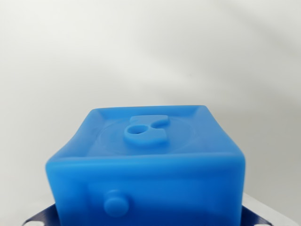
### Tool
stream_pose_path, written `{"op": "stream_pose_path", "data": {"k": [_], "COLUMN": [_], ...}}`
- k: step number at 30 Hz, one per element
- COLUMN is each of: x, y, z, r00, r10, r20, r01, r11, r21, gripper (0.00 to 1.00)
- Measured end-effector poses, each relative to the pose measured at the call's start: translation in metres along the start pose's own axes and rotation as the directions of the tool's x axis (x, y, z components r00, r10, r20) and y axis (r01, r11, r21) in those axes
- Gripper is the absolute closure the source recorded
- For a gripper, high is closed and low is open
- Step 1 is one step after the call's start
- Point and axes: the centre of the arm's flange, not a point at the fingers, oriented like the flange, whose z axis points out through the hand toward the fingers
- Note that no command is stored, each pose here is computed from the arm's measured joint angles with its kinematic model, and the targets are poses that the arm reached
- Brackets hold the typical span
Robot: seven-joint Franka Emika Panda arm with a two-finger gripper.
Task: Stack cube
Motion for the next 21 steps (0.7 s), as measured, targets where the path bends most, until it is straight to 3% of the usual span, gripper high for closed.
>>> {"op": "stream_pose_path", "data": {"k": [21], "x": [-0.021], "y": [0.027], "z": [-0.022], "r00": [0.9977], "r10": [-0.068], "r20": [0.0001], "r01": [0.068], "r11": [0.9977], "r21": [0.0], "gripper": [1.0]}}
